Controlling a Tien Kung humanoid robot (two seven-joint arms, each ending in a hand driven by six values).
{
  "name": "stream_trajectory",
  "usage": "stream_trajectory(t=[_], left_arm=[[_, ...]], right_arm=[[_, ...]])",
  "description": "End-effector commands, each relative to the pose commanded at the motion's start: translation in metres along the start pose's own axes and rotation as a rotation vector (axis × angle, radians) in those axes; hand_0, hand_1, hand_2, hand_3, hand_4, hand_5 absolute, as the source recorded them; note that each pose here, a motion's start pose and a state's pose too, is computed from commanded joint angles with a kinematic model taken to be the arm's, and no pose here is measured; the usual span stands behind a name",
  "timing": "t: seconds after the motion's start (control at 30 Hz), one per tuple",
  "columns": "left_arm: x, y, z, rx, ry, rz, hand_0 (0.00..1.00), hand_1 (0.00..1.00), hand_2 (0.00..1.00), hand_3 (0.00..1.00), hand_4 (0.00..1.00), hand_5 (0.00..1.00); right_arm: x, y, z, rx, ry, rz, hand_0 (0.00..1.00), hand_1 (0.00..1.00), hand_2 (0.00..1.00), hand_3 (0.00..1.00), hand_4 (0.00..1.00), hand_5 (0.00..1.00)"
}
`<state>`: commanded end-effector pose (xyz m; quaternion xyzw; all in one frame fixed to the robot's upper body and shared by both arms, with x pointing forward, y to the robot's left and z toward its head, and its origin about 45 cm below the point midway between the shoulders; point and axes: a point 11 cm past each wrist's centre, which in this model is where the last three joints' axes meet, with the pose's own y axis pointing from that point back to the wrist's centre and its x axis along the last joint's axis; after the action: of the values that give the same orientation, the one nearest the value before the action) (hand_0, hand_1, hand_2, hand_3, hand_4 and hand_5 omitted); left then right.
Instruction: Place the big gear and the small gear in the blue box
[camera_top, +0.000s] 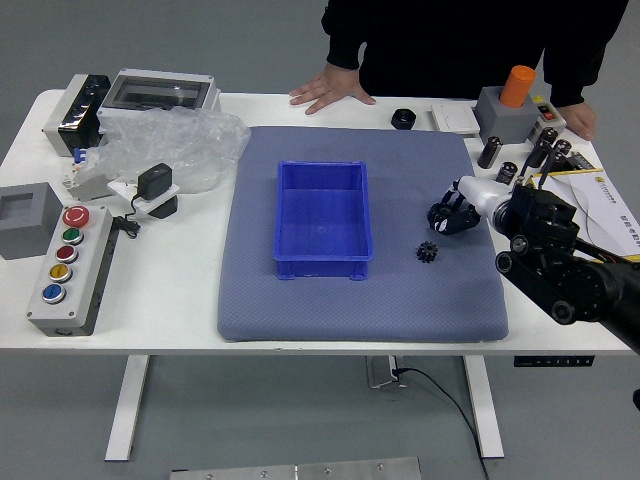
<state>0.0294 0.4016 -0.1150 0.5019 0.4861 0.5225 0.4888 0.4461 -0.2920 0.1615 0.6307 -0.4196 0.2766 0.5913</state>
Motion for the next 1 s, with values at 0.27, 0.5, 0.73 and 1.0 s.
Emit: stream_trajectory(t=[0.27,0.5,0.73,1.0], left_arm=[[0.000,0.000,-0.001,0.000,0.003,0.001,0.843,0.807,0.819,0.851,0.724,0.275],[0.000,0.000,0.001,-0.004,0.003,0.000,0.844,0.808,0.819,0.852,0.723,0.276],[0.000,0.000,0.001,-0.003,0.004,-0.001,0.844,0.808,0.819,0.852,0.720,0.277],[-0.001,0.000,0.001,-0.003,0.004,-0.001,0.844,0.808,0.819,0.852,0.719,0.277]], right_arm=[[0.012,0.007,-0.008,0.006,0.007,0.016,0.668,0.627,0.731,0.777,0.820,0.397],[0.015,0.013,-0.015,0.005,0.029,-0.004,0.669,0.627,0.733,0.804,0.829,0.397],[0.011,0.010,-0.011,-0.011,0.025,-0.025,0.686,0.653,0.782,0.844,0.836,0.403],[0.012,0.006,-0.006,-0.027,0.017,-0.023,0.689,0.657,0.785,0.845,0.836,0.401]])
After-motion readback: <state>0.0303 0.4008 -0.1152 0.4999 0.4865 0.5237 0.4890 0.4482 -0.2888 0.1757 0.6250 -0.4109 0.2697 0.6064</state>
